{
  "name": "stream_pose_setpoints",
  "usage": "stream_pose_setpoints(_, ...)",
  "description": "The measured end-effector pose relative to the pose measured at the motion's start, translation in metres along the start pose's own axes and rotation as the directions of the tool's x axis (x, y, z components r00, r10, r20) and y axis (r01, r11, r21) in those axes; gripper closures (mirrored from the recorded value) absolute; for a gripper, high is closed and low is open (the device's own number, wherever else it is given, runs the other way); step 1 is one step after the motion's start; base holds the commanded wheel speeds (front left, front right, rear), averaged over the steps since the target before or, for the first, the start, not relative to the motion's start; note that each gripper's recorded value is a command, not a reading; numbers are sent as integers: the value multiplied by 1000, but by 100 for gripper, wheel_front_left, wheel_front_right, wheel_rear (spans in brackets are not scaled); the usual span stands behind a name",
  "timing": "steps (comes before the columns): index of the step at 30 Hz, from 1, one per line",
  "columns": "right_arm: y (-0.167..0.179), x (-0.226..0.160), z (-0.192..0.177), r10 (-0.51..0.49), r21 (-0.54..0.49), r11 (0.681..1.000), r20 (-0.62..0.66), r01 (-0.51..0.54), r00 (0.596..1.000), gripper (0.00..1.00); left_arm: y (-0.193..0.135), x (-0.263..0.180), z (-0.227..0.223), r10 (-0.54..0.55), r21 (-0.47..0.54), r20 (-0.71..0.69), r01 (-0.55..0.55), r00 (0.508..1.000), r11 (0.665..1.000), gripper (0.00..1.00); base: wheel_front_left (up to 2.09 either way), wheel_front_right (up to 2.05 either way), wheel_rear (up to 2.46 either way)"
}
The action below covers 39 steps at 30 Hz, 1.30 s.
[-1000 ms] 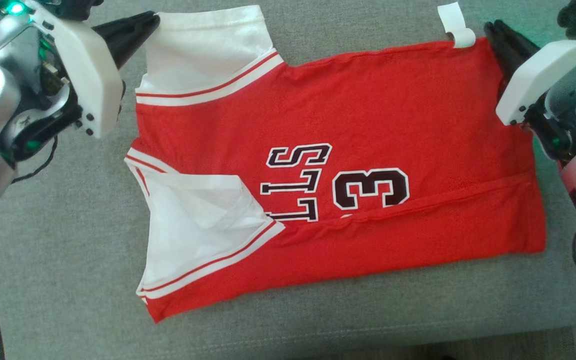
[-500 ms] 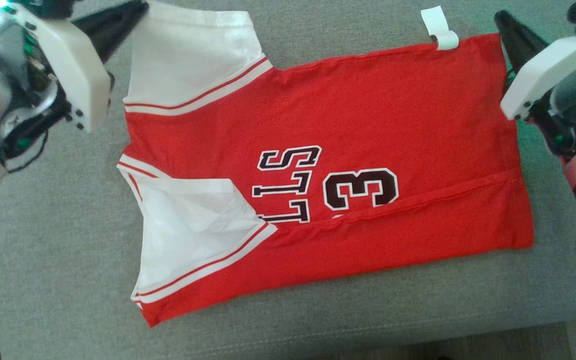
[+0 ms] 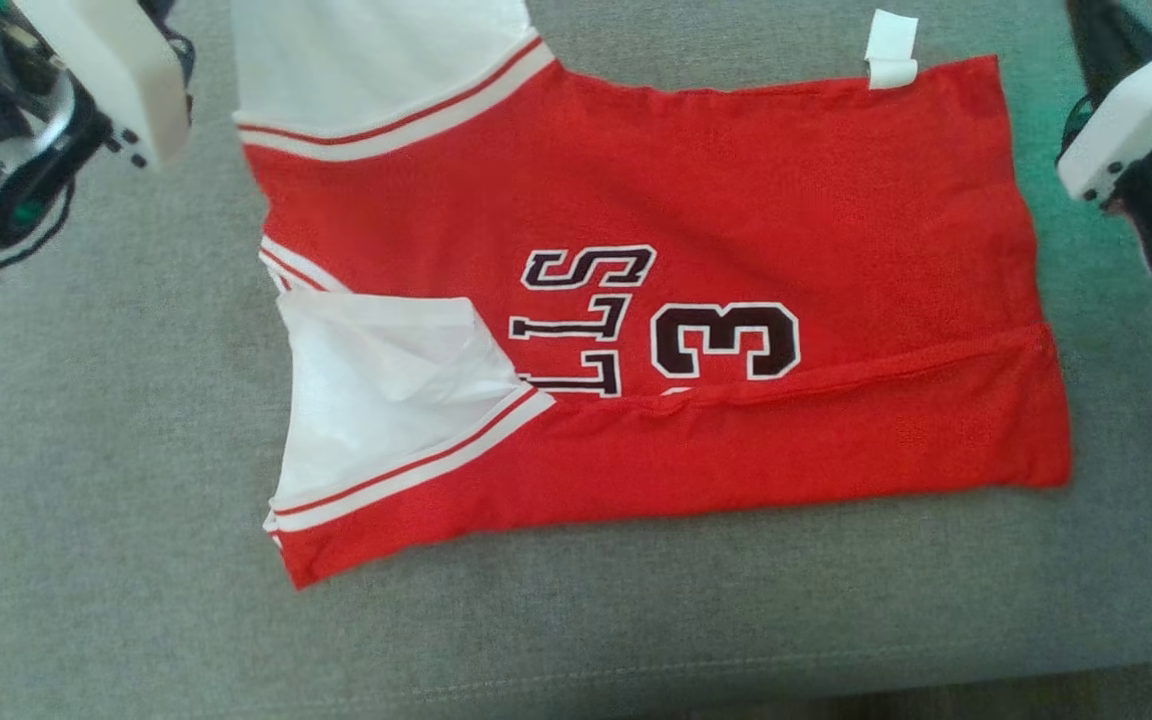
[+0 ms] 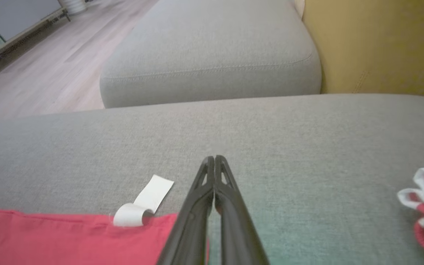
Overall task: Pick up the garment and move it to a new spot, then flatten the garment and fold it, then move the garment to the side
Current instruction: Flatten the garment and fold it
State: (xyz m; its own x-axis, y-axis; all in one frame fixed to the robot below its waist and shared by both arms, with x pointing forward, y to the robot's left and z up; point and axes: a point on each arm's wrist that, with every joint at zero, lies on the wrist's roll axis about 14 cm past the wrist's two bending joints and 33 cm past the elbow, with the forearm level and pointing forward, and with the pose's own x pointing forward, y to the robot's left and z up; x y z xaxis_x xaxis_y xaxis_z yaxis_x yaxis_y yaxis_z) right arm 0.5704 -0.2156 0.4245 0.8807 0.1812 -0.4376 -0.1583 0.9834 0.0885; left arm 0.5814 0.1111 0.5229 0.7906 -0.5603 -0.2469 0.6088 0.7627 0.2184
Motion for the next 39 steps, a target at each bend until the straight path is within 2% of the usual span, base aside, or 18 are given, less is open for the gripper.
stream_pose_setpoints(1, 3, 1, -4, 9, 5, 1000, -24, -9, 1000, 100, -1, -1, -3, -1, -3, -8, 1, 1000, 1000, 100, 0, 0, 0)
stream_pose_setpoints(3, 8, 1, -11, 28, 16, 999, -47, -27, 999, 0, -3, -2, -9, -6, -5, -28, 6, 1000, 1000, 100, 0, 0, 0)
stream_pose_setpoints(9, 12, -3, -42, 70, 62, 996, -133, -62, 989, 0, -8, -3, -20, -19, -17, -53, 18, 998, 1000, 100, 0, 0, 0)
stream_pose_setpoints(18, 14, -2, -45, 91, 66, 994, -130, -84, 987, 0, -13, -5, -29, -28, -25, -66, 27, 997, 999, 100, 0, 0, 0)
stream_pose_setpoints(23, 27, 0, -42, 131, 37, 991, -128, -127, 983, 0, -15, -6, -32, -33, -31, -71, 31, 997, 999, 100, 0, 0, 0)
stream_pose_setpoints(29, 23, -3, -50, 121, -18, 992, -165, -126, 979, 0, -16, -6, -37, -39, -32, -79, 36, 996, 999, 100, 0, 0, 0)
stream_pose_setpoints(30, 21, -3, -53, 118, -27, 992, -175, -124, 977, 3, -16, -6, -38, -39, -35, -81, 36, 996, 999, 100, 0, 0, 0)
stream_pose_setpoints(31, 20, -2, -56, 111, -33, 992, -185, -119, 976, 19, -16, -5, -40, -40, -38, -85, 37, 996, 999, 100, 0, 0, 0)
stream_pose_setpoints(32, 19, -2, -57, 109, -37, 992, -189, -118, 976, 22, -16, -5, -41, -40, -37, -87, 37, 995, 999, 100, 0, 0, 0)
stream_pose_setpoints(33, 18, -1, -58, 107, -38, 992, -192, -116, 976, 36, -15, -4, -41, -39, -35, -88, 36, 995, 999, 100, 0, 0, 0)
stream_pose_setpoints(34, 17, 0, -60, 103, -40, 993, -198, -113, 975, 41, -14, -3, -41, -38, -33, -86, 35, 996, 999, 100, 0, 0, 0)
stream_pose_setpoints(36, 16, 2, -64, 97, -41, 993, -212, -108, 972, 36, -13, -2, -39, -38, -28, -78, 36, 996, 999, 100, 0, 0, 0)
stream_pose_setpoints(37, 14, 3, -66, 91, -42, 994, -218, -103, 972, 49, -13, -2, -38, -38, -27, -79, 35, 996, 999, 100, 0, 0, 0)
stream_pose_setpoints(38, 13, 4, -67, 87, -43, 994, -221, -99, 971, 56, -12, -1, -39, -37, -26, -81, 35, 996, 999, 100, 0, 0, 0)
stream_pose_setpoints(39, 11, 5, -68, 82, -43, 995, -224, -94, 971, 56, -12, -1, -40, -36, -24, -82, 35, 996, 999, 100, 0, 0, 0)
